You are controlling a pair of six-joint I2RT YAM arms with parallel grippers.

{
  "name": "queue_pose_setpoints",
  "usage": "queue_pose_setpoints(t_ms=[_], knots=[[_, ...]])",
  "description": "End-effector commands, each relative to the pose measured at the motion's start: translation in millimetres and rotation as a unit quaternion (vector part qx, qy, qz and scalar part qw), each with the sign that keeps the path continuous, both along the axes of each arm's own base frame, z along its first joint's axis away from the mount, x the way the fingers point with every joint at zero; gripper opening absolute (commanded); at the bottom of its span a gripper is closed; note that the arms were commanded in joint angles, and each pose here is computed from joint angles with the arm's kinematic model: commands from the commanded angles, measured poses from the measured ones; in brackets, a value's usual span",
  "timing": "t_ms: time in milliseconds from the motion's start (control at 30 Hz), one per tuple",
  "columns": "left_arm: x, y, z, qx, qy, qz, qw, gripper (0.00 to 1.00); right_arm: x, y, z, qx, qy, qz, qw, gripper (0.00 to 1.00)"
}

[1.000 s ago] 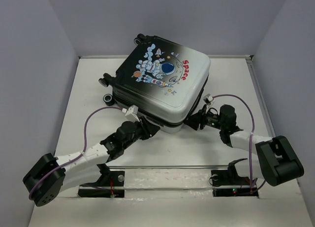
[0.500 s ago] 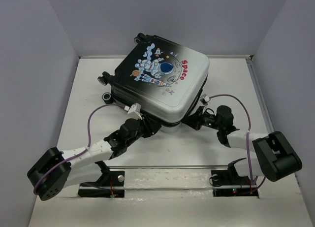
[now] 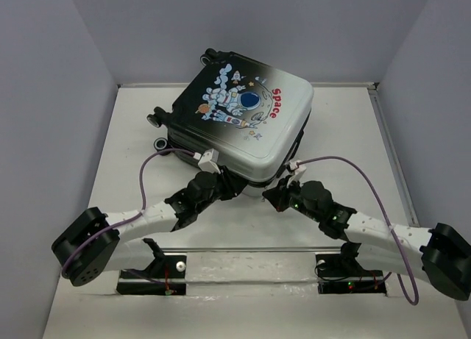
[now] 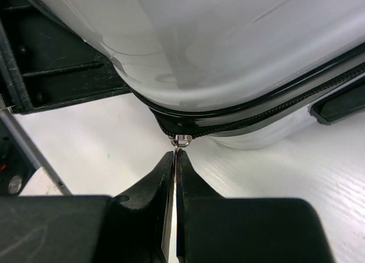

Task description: Pack the luggage

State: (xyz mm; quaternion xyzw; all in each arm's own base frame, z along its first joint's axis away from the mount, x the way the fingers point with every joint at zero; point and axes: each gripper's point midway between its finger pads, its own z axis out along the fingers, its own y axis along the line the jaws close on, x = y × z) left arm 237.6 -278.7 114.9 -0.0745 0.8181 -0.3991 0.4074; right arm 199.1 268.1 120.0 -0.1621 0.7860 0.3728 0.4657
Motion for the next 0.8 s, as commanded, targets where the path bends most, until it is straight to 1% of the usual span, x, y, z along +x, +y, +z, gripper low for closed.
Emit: queue_pose_setpoints(t_ms=[0, 100, 133, 167, 233, 267, 300, 333, 367, 400, 433, 467, 500, 533, 567, 600, 633, 667, 700, 733, 767], knots=[[32, -16, 44, -0.044, -0.062, 0.029, 0.997, 0.38, -81, 18, -40, -0.069, 0.118, 0.100, 0.986, 0.07], [33, -21, 44, -0.046, -0.061, 0.024, 0.997, 0.38, -90, 32, -30, -0.066, 0.111, 0.110, 0.985, 0.07], [33, -22, 45, -0.048, -0.061, 0.023, 0.997, 0.37, -85, 44, -16, -0.041, 0.097, 0.112, 0.988, 0.07], [33, -23, 45, -0.049, -0.061, 0.022, 0.997, 0.37, -82, 50, -11, -0.033, 0.093, 0.112, 0.989, 0.07], [32, -24, 44, -0.049, -0.061, 0.019, 0.997, 0.37, -62, 72, 1, -0.023, 0.078, 0.083, 0.993, 0.07], [30, -23, 44, -0.049, -0.060, 0.015, 0.997, 0.37, -47, 77, -9, -0.039, 0.080, 0.038, 0.995, 0.07], [30, -23, 44, -0.049, -0.062, 0.014, 0.997, 0.37, -37, 82, 7, -0.017, 0.072, 0.015, 0.997, 0.07], [28, -19, 40, -0.041, -0.058, 0.016, 0.997, 0.37, -20, 94, 14, -0.001, 0.059, -0.016, 0.998, 0.07], [27, -17, 38, -0.037, -0.057, 0.018, 0.998, 0.37, -20, 103, 16, 0.012, 0.058, -0.013, 0.998, 0.07], [25, -12, 43, -0.039, -0.059, 0.022, 0.997, 0.37, -7, 104, 19, 0.028, 0.051, -0.049, 0.997, 0.07], [23, -8, 41, -0.034, -0.056, 0.023, 0.998, 0.41, 1, 110, 13, 0.032, 0.049, -0.065, 0.996, 0.07], [19, -1, 30, -0.019, -0.040, 0.020, 0.999, 0.44, 8, 112, 17, 0.040, 0.043, -0.081, 0.995, 0.07], [16, 4, 39, -0.025, -0.044, 0.016, 0.999, 0.45, 10, 114, 16, 0.046, 0.043, -0.087, 0.994, 0.07], [14, 11, 38, -0.020, -0.037, 0.015, 0.999, 0.48, 13, 115, 16, 0.053, 0.041, -0.093, 0.993, 0.07], [6, 20, 25, 0.004, -0.012, 0.004, 1.000, 0.56, 13, 115, 11, 0.050, 0.045, -0.097, 0.993, 0.07], [4, 42, 26, 0.019, 0.002, 0.018, 1.000, 0.66, 12, 111, 4, 0.045, 0.051, -0.100, 0.993, 0.07], [10, 49, 45, 0.003, -0.022, 0.025, 0.999, 0.67, 11, 110, 1, 0.044, 0.055, -0.101, 0.992, 0.07], [1, 61, 57, 0.013, -0.025, 0.011, 1.000, 0.75, 8, 105, -3, 0.042, 0.060, -0.101, 0.992, 0.07], [3, 73, 67, 0.016, -0.031, 0.015, 0.999, 0.80, 8, 104, -1, 0.045, 0.060, -0.102, 0.992, 0.07], [10, 101, 67, 0.037, -0.016, 0.047, 0.998, 0.87, 6, 99, -7, 0.037, 0.063, -0.106, 0.992, 0.07], [11, 108, 103, 0.029, -0.046, 0.045, 0.998, 0.89, 6, 96, -5, 0.038, 0.063, -0.107, 0.992, 0.07]])
